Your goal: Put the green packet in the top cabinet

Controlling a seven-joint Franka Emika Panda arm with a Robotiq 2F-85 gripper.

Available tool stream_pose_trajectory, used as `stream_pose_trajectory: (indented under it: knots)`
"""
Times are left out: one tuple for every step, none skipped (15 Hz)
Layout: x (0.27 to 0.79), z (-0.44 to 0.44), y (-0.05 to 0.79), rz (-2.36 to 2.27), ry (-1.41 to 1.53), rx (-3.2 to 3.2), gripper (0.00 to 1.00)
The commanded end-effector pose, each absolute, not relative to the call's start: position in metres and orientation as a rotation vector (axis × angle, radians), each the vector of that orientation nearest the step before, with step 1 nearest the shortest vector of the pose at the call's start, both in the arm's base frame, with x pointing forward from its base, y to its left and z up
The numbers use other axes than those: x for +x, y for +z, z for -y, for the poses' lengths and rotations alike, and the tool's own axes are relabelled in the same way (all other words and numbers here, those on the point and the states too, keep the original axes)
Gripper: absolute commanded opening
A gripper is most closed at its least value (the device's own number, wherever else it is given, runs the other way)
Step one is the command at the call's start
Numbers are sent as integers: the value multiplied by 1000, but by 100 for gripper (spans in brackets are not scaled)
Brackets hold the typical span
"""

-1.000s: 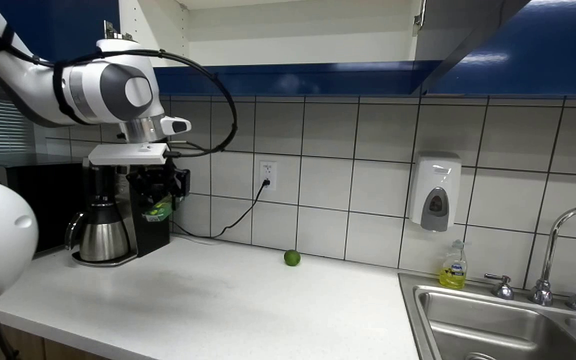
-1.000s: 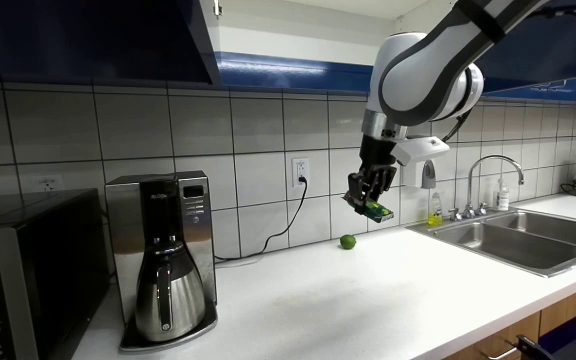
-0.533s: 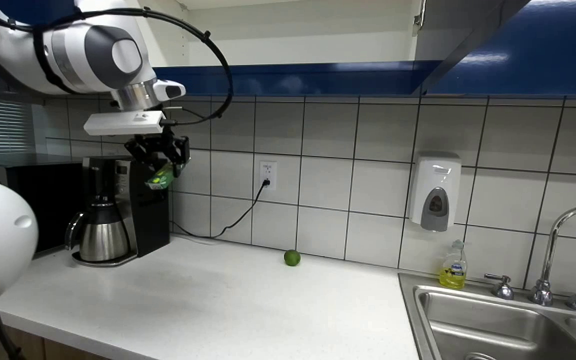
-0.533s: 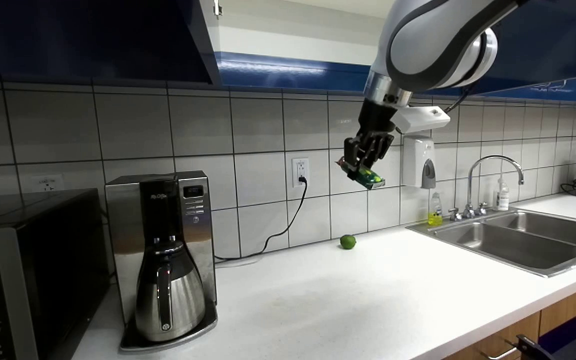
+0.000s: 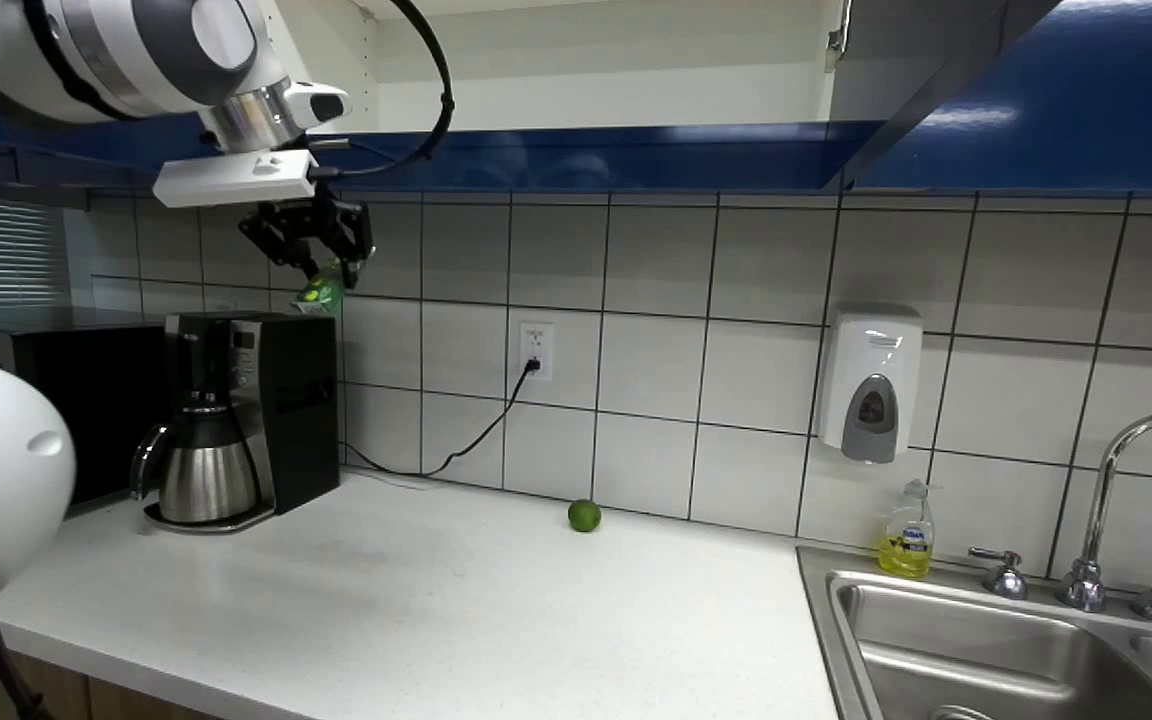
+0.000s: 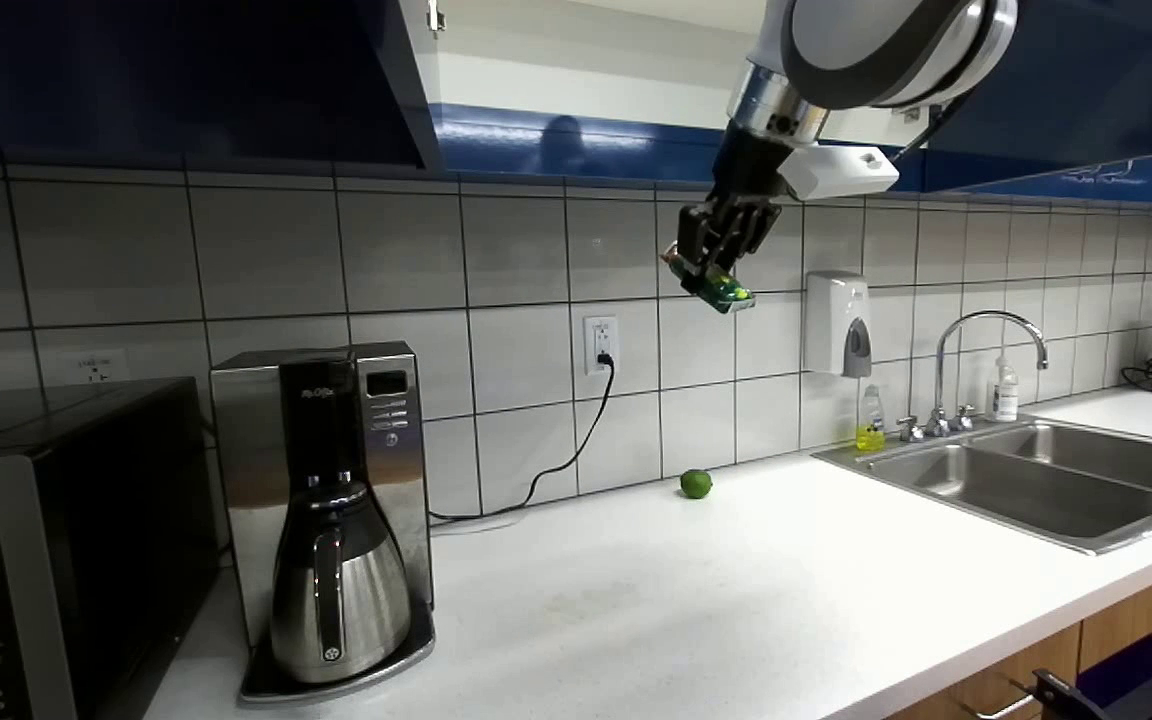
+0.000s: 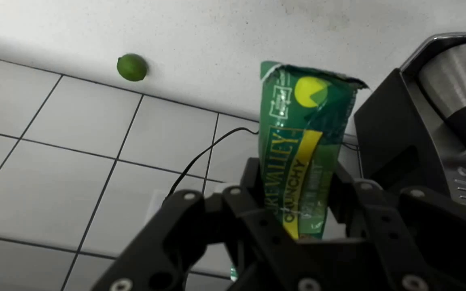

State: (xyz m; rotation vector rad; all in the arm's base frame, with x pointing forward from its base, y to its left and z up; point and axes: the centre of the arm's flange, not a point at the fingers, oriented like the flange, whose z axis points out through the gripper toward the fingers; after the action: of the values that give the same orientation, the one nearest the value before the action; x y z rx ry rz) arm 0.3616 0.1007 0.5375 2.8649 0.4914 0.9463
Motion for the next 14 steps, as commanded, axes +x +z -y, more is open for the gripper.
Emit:
stream_pose_trajectory:
  knots:
    - [354,-104,570,-452,998,2798,16]
    - [354,-105,576,-455,1012,2790,16]
    - [354,-107,582,-455,1028,2780,16]
    - [353,-110,588,-462,1039,2770,16]
    - [351,-113,595,-462,1058,2755,16]
    - [350,-116,602,-460,1073,2745,16]
    - [351,-116,609,-458,1085,2737,16]
    - [353,-117,616,-447,1095,2728,16]
    - [354,-118,622,-437,1102,2718,16]
    - [355,-118,628,-430,1109,2709,16]
    - [358,-118,635,-422,1117,2701,16]
    - [360,-116,641,-412,1129,2693,16]
    - [362,-115,647,-398,1136,2684,16]
    - [364,-114,652,-383,1144,2666,16]
